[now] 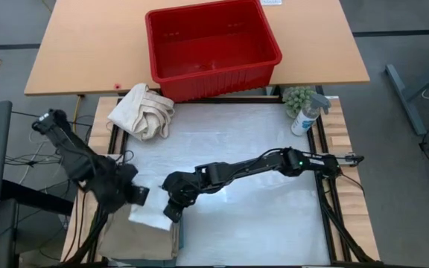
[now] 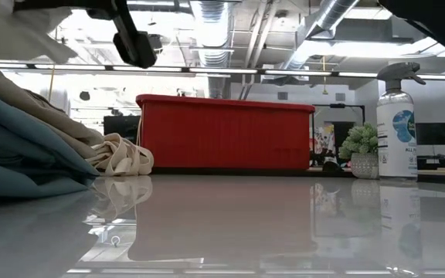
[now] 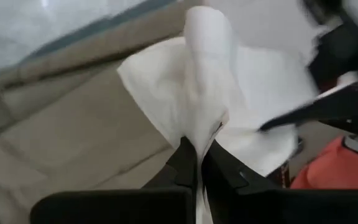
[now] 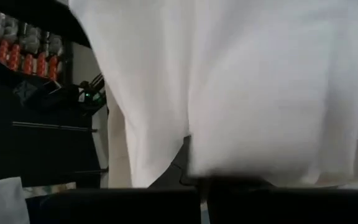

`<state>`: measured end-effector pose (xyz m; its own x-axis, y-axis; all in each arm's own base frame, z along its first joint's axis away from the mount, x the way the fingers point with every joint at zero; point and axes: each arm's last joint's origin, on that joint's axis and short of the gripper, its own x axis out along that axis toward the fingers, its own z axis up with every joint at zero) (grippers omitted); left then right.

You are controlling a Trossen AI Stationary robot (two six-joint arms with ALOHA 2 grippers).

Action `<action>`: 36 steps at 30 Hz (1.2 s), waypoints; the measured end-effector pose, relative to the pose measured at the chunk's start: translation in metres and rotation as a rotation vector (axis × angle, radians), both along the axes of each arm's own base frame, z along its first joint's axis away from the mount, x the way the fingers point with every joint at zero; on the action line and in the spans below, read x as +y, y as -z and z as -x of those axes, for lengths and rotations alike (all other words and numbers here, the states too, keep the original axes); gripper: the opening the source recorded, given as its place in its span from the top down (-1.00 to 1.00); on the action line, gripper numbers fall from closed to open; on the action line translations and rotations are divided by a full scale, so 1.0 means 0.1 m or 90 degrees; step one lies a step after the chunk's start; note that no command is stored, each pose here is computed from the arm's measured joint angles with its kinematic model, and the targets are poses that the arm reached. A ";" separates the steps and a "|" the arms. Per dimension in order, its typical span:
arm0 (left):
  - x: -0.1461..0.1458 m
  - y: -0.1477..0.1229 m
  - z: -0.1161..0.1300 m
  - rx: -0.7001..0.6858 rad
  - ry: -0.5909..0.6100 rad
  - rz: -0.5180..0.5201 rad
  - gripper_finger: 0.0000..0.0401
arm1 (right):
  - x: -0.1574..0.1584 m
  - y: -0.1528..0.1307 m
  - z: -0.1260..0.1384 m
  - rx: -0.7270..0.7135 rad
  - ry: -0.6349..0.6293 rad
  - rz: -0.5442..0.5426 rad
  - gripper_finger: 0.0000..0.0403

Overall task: Fold Laundry from Bin
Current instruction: Stack the white underwear on top of the brown shorts

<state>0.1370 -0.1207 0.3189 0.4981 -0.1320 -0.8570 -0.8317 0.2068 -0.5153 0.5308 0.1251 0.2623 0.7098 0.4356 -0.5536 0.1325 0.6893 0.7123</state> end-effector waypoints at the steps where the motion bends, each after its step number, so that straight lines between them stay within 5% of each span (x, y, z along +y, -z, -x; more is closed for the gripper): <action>1: -0.06 0.02 0.02 0.010 -0.005 0.004 1.00 | 0.00 0.00 0.00 0.001 -0.002 -0.001 0.88; 9: -0.40 0.21 0.12 0.054 -0.055 -0.012 1.00 | 0.05 0.03 -0.02 -0.010 -0.014 -0.003 0.88; 16: -0.58 0.39 0.01 0.078 -0.056 -0.047 1.00 | 0.25 0.32 -0.10 -0.005 -0.081 -0.052 0.87; 21: -0.68 0.48 0.01 0.098 -0.045 -0.052 1.00 | 0.22 0.29 -0.11 -0.032 -0.087 -0.022 0.81; 28: -0.71 0.49 0.05 0.104 -0.042 -0.060 0.93 | 0.18 0.25 -0.10 -0.043 -0.103 -0.007 0.47; 36: -0.68 0.50 0.07 0.115 -0.043 -0.081 0.47 | 0.07 0.28 -0.08 0.002 -0.084 0.009 -0.02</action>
<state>0.1302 -0.1884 0.2690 0.3393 0.0115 -0.9406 -0.9221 0.2018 -0.3302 0.5385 0.1319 0.2339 0.6452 0.5175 -0.5621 0.0424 0.7103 0.7026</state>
